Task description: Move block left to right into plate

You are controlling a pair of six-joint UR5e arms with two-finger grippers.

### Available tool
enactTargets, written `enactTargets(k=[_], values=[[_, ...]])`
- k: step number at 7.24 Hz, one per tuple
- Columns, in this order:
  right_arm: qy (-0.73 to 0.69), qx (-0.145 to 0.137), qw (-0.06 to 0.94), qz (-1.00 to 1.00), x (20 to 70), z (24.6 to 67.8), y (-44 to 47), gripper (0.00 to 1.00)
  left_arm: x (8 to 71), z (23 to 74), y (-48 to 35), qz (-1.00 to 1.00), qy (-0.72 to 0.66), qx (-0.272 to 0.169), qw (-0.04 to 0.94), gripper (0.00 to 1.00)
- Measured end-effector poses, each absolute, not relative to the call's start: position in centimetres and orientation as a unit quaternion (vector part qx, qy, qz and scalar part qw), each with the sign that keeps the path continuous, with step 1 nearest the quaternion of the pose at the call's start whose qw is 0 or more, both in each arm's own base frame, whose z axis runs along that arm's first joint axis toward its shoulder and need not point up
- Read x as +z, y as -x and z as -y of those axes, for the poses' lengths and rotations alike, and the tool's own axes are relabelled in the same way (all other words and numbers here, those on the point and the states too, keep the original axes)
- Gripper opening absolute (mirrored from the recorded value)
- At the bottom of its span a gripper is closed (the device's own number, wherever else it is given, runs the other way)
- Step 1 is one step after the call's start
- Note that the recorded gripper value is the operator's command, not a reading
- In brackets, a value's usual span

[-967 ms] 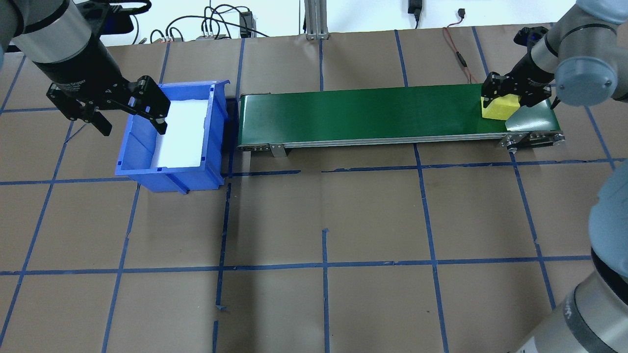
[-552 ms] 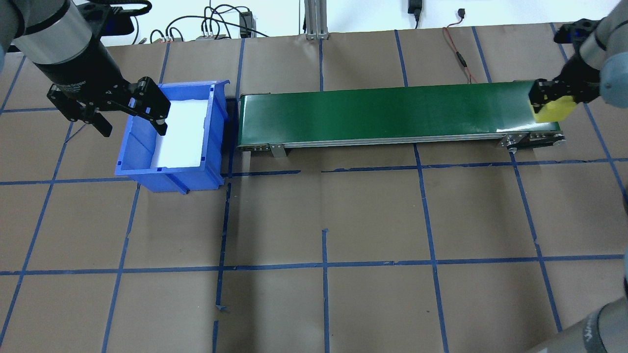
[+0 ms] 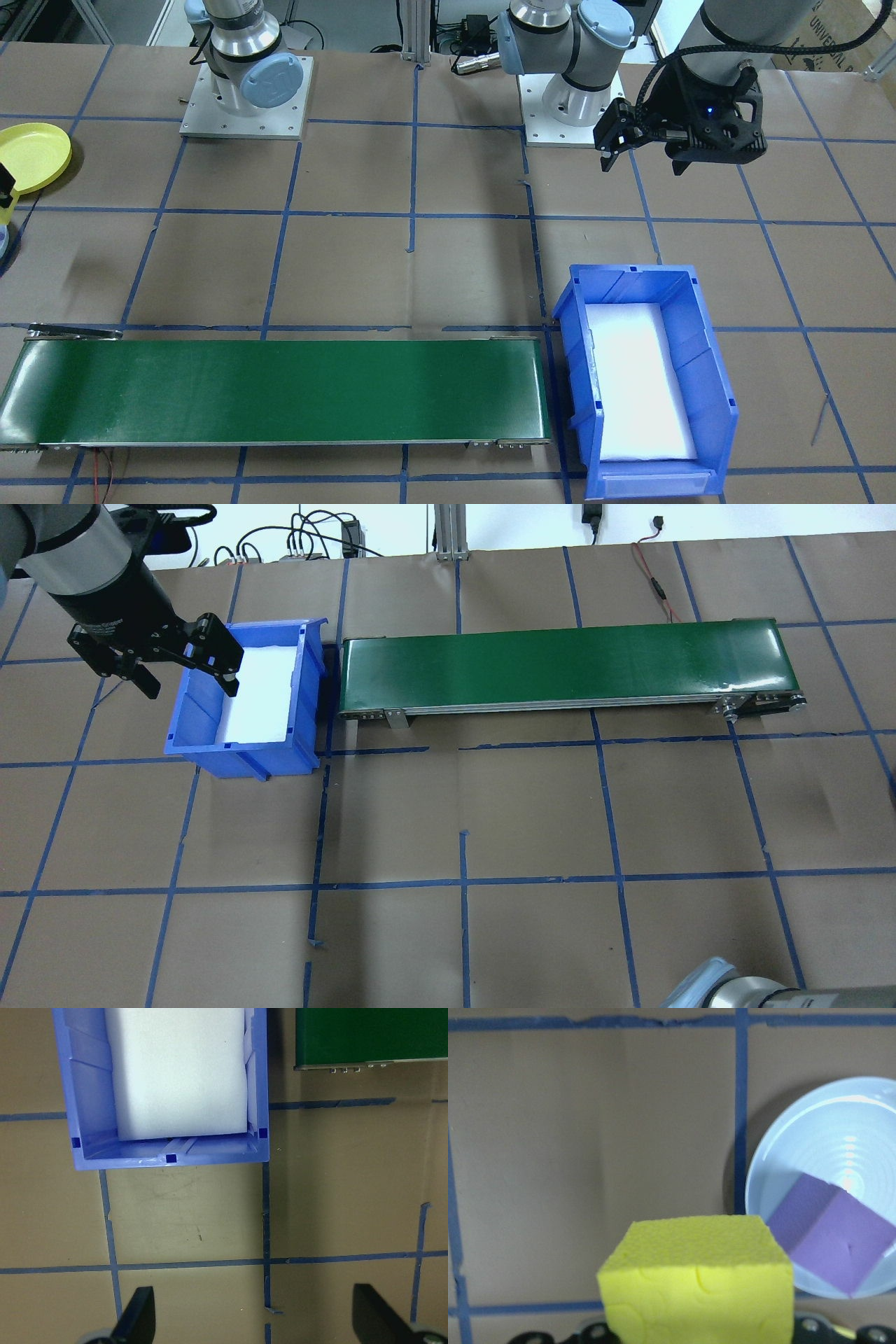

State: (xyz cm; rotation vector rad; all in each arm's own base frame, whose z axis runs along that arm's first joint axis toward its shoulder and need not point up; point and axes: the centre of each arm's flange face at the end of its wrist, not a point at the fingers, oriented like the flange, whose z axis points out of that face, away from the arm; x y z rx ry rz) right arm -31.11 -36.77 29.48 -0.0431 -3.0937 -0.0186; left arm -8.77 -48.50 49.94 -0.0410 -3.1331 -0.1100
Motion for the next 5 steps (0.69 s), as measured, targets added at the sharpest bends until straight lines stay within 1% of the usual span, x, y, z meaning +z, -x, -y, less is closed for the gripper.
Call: enactTargets(k=[1, 2, 3, 4, 5], values=[[0.030, -0.016, 0.013, 0.999, 28.3, 31.8, 34.2, 0.40, 49.9, 48.5, 8.8, 0.999, 0.013, -0.035, 0.003, 1.00], [0.047, -0.023, 0.002, 0.999, 27.3, 27.9, 36.2, 0.46, 49.9, 48.5, 8.8, 0.999, 0.014, -0.036, 0.004, 1.00], [0.056, -0.028, -0.008, 0.998, 26.3, 25.8, 37.3, 0.76, 49.9, 48.5, 8.8, 0.999, 0.014, -0.036, 0.004, 1.00], [0.062, -0.033, -0.018, 0.997, 24.7, 24.9, 38.2, 1.00, 49.9, 48.5, 8.8, 0.999, 0.014, -0.036, 0.004, 1.00], [0.065, -0.037, -0.023, 0.997, 23.1, 24.7, 39.1, 1.00, 49.9, 48.5, 8.8, 0.999, 0.014, -0.036, 0.004, 1.00]])
